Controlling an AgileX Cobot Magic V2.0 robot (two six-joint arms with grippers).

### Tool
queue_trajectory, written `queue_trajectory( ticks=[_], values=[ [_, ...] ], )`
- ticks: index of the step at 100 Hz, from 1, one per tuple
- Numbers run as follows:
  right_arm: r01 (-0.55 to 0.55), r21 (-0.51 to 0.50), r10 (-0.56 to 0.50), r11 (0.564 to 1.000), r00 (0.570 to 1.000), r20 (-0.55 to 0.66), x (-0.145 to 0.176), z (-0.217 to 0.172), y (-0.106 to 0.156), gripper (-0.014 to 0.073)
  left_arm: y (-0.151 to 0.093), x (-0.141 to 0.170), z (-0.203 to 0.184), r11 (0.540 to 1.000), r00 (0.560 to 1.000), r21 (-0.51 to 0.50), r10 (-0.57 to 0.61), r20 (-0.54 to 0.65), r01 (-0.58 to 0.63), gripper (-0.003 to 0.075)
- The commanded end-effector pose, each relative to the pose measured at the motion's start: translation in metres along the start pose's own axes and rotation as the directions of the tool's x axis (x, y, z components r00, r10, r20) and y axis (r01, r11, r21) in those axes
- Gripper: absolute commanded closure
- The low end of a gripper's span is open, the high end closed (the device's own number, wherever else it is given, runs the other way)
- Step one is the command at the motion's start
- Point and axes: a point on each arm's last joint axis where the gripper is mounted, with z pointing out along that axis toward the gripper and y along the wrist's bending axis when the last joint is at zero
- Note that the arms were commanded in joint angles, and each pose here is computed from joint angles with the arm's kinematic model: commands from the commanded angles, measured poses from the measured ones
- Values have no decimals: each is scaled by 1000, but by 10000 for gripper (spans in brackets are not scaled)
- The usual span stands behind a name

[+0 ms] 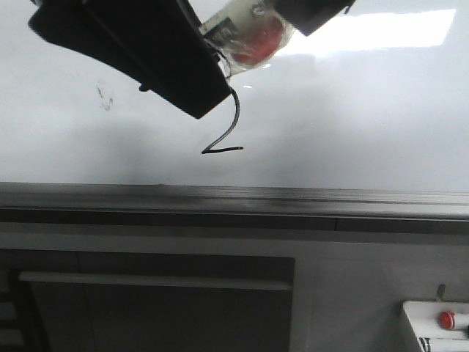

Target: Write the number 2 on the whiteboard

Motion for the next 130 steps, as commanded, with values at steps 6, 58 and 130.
queue_trajectory(
  ticks=[6,58,130],
  values=[
    [21,56,-25,998,998,60,-11,-13,1,557,-1,-15,-13,999,996,-34,1,86,2,358],
    [27,64,-31,998,998,49,-10,-13,0,557,-1,-15,-13,1000,997,-30,1,83,2,666],
    [-41,110,40,993,999,16,-5,-27,-2,230,1,-11,-15,998,999,-61,-10,40,12,689]
  ],
)
